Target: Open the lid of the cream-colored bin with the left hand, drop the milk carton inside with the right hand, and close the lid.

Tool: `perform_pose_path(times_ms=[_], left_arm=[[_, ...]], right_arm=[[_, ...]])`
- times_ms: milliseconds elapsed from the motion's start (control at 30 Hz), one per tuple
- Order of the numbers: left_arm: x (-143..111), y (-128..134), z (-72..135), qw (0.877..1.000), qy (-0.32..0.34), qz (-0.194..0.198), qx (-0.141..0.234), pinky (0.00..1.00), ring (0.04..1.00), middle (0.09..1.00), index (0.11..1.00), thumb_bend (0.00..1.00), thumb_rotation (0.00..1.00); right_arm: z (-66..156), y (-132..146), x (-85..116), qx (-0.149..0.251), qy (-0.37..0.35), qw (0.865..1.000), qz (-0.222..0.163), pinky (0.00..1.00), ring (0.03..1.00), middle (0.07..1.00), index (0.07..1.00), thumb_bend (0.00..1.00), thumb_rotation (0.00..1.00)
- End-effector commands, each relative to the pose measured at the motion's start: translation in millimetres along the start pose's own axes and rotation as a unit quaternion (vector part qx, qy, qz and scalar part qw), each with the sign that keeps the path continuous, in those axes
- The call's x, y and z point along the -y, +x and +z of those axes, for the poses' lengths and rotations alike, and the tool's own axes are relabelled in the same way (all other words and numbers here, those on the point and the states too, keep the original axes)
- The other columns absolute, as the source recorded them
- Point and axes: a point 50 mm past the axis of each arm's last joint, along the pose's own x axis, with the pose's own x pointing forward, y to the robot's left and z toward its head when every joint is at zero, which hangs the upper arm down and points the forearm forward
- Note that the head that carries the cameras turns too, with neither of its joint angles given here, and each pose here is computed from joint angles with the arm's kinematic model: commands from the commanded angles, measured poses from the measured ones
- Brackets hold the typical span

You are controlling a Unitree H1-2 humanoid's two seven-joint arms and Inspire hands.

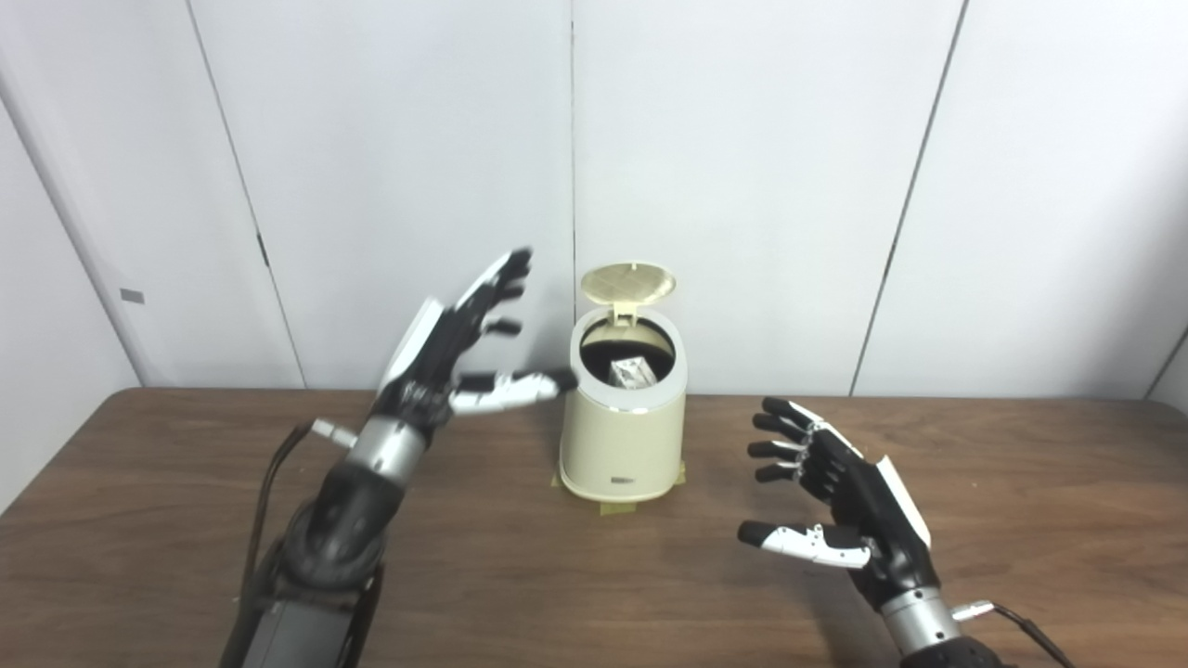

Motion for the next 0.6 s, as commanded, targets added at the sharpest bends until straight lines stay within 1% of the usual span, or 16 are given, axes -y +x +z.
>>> perform_pose_path(times_ms=[0,67,133,267,333,400,433,500,567], left_arm=[[-20.5,26.5,24.2,0.999,0.032,0.009,0.032,0.8,0.928,0.958,0.974,0.9,0.28],[-22.3,36.4,27.3,0.999,0.043,0.003,0.033,0.8,0.928,0.958,0.982,0.89,0.27],[-23.9,51.1,33.1,0.997,0.07,-0.003,0.035,0.79,0.926,0.956,0.982,0.88,0.28],[-24.6,68.1,37.8,0.993,0.109,-0.006,0.035,0.77,0.925,0.948,0.965,0.9,0.29],[-24.0,75.5,40.2,0.99,0.135,-0.012,0.029,0.81,0.948,0.956,0.969,0.91,0.32],[-23.1,80.8,42.2,0.987,0.157,-0.018,0.027,0.84,0.964,0.96,0.965,0.9,0.32],[-22.4,83.6,43.2,0.985,0.17,-0.023,0.028,0.88,0.986,0.968,0.952,0.89,0.32],[-21.2,87.7,44.2,0.981,0.19,-0.032,0.028,0.89,0.993,0.967,0.941,0.89,0.31],[-20.2,90.5,44.3,0.976,0.213,-0.039,0.028,0.89,0.984,0.963,0.933,0.89,0.33]], right_arm=[[17.3,15.2,0.9,0.049,-0.001,0.999,-0.01,0.62,0.716,0.8,0.808,0.8,0.17],[17.1,15.6,-0.6,0.049,0.0,0.999,-0.013,0.62,0.721,0.797,0.805,0.8,0.16],[19.1,16.1,-2.0,0.047,-0.003,0.999,-0.014,0.62,0.723,0.794,0.8,0.8,0.14],[21.1,17.0,-3.2,0.049,-0.006,0.999,-0.016,0.61,0.718,0.788,0.794,0.79,0.13],[22.5,17.5,-4.4,0.051,-0.003,0.999,-0.015,0.61,0.717,0.784,0.789,0.79,0.11],[24.1,17.8,-5.6,0.051,-0.002,0.999,-0.014,0.61,0.733,0.785,0.778,0.79,0.1],[25.2,17.9,-6.1,0.051,-0.004,0.999,-0.013,0.61,0.742,0.789,0.762,0.79,0.1],[26.4,18.1,-7.1,0.049,-0.005,0.999,-0.012,0.62,0.746,0.792,0.753,0.79,0.09],[26.9,18.4,-8.2,0.049,-0.003,0.999,-0.012,0.61,0.752,0.791,0.743,0.79,0.09]])
